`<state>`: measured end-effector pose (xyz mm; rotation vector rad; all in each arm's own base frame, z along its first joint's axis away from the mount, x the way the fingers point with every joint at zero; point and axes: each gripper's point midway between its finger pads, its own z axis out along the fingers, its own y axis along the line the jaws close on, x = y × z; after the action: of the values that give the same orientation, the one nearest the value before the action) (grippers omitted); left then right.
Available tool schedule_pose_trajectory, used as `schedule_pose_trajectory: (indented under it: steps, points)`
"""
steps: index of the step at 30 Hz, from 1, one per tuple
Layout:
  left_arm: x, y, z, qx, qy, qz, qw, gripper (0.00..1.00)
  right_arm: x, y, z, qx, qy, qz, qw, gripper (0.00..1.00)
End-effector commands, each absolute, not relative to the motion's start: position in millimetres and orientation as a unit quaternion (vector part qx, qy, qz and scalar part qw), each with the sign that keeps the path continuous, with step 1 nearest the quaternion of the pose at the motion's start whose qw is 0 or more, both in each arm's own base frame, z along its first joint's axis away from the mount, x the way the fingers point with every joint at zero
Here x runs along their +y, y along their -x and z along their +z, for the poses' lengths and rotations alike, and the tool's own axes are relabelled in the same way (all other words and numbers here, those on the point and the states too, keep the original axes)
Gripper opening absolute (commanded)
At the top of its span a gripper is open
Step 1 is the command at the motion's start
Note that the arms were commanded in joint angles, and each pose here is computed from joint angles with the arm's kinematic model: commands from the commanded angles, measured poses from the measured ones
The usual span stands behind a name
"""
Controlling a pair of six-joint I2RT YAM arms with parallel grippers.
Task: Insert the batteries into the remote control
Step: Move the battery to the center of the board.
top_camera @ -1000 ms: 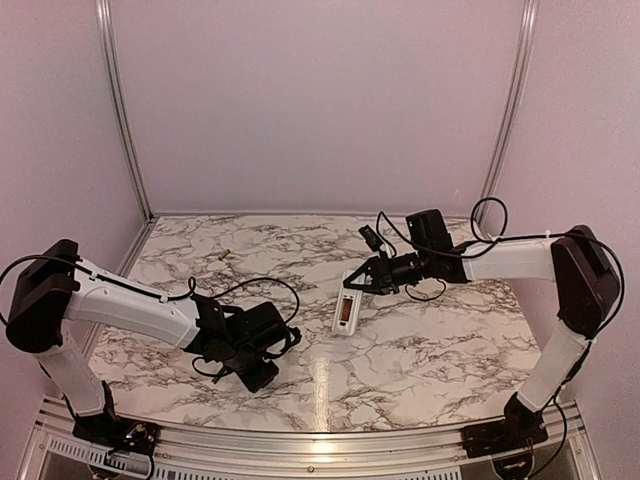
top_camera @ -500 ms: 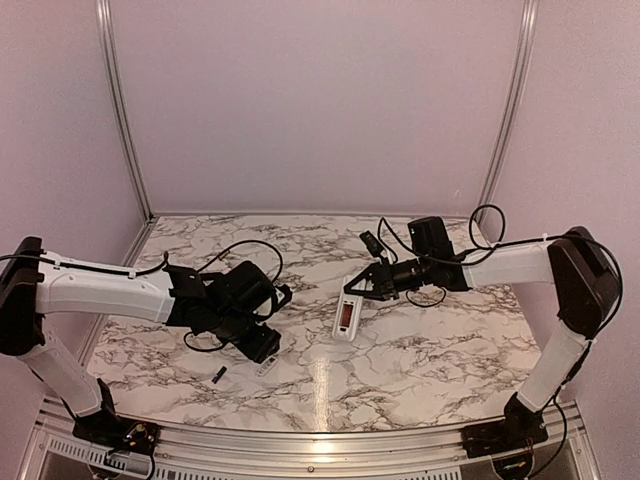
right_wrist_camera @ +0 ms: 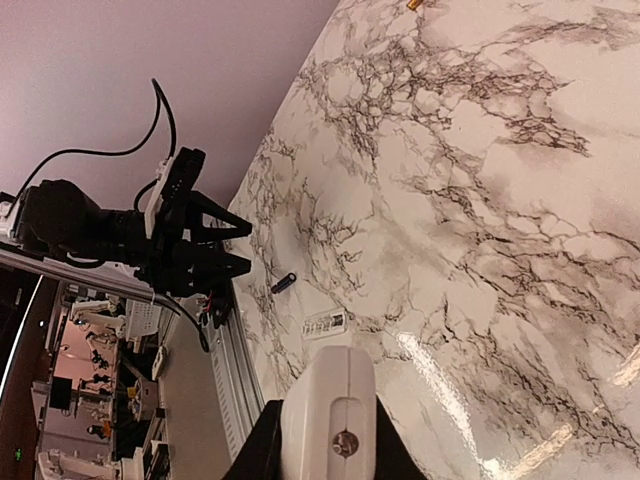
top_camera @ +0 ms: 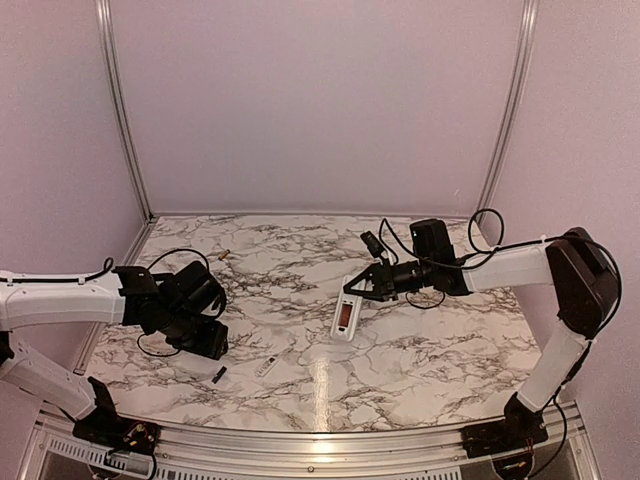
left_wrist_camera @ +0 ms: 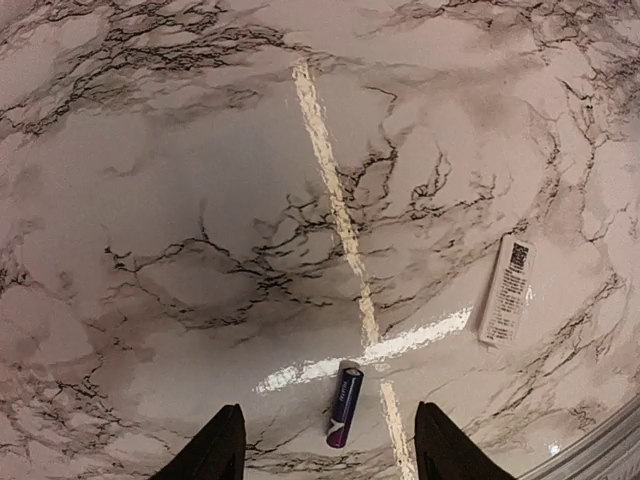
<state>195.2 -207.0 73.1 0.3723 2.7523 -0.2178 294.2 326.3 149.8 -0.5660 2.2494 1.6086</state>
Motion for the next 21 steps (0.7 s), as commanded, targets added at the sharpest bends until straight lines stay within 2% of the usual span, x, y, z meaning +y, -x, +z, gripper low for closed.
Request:
schedule_pose_trajectory:
  steps: [1, 7, 13, 21]
  points:
    - [-195.5, -237.6, 106.2, 0.968, -0.057, -0.083, 0.229, 0.61, 329.0, -297.1, 155.8, 0.777, 0.205, 0.572, 0.168, 0.0]
    - [-178.4, -327.4, 132.8, 0.955, -0.001, -0.1, 0.281, 0.61, 328.9, -296.0, 158.7, 0.774, 0.209, 0.573, 0.17, 0.0]
    - [-168.4, -421.1, 148.4, 0.935, 0.01, -0.118, 0.335, 0.65, 328.8, -295.3, 160.3, 0.772, 0.21, 0.575, 0.172, 0.0]
    - [-166.9, -503.5, 120.7, 0.938, -0.051, -0.081, 0.334, 0.58, 326.4, -294.3, 161.6, 0.773, 0.214, 0.57, 0.177, 0.0]
